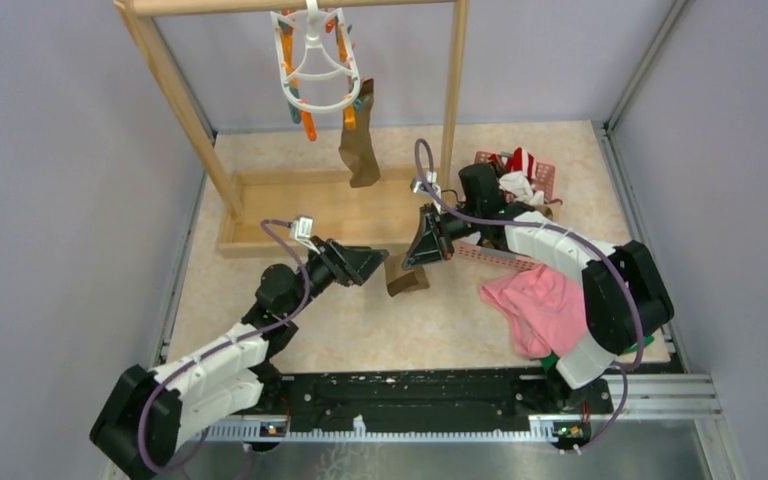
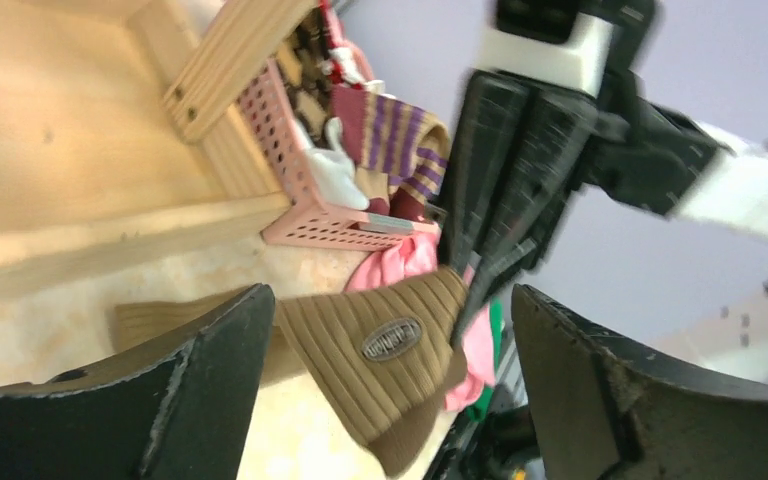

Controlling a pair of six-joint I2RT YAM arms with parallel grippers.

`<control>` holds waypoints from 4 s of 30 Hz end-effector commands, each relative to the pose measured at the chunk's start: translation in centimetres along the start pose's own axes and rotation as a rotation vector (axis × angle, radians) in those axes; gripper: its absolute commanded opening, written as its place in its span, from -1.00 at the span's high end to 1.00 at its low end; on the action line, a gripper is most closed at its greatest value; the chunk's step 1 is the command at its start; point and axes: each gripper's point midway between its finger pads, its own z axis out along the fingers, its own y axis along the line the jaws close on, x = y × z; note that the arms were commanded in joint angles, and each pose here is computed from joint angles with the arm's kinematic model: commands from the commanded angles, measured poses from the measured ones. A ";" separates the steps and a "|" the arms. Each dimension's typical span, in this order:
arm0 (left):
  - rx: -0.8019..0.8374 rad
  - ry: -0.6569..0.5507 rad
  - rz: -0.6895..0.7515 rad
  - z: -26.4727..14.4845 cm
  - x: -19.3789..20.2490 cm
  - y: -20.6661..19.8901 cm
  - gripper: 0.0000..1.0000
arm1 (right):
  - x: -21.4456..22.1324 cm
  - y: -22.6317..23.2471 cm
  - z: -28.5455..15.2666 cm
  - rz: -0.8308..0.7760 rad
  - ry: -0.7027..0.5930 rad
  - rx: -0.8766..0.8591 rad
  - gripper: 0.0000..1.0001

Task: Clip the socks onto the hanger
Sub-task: Pick up the sock from the bin.

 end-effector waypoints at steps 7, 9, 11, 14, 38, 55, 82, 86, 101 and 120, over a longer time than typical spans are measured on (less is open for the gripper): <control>0.508 -0.030 0.900 -5.3 1.8 -5.7 -0.98 | -3.7 3.4 -2.4 -0.030 -0.100 -0.133 1.00; 0.586 -0.101 0.984 -6.0 1.6 -6.8 -0.98 | -4.0 3.8 -2.5 -0.027 -0.104 -0.140 1.00; 0.633 -0.147 1.071 -6.3 1.8 -7.0 -0.98 | -4.2 4.1 -2.6 -0.027 -0.108 -0.146 1.00; 0.670 -0.139 1.214 -5.9 2.6 -6.3 -0.98 | -4.5 4.4 -2.8 -0.020 -0.116 -0.148 1.00; 0.467 -0.270 1.438 0.7 2.4 -6.1 -0.51 | -4.0 2.9 -2.8 0.044 -0.120 -0.138 1.00; 0.398 -0.164 1.224 1.4 2.8 -5.4 1.00 | -4.0 2.8 -2.9 0.033 -0.119 -0.136 0.70; 0.399 0.548 0.005 2.6 4.9 -5.0 1.00 | -2.3 0.4 -6.6 -0.718 0.095 0.232 -0.24; 0.389 0.551 -0.016 2.9 5.2 -4.5 1.00 | -2.4 1.2 -5.8 -0.684 0.057 0.180 -0.14; 0.388 0.572 -0.023 2.9 5.8 -4.0 0.94 | -2.9 2.3 -3.8 -0.601 0.054 0.117 1.00; 0.495 -0.042 0.884 -4.6 1.4 -4.2 -0.98 | -3.7 4.7 -4.7 -0.377 -0.046 -0.055 1.00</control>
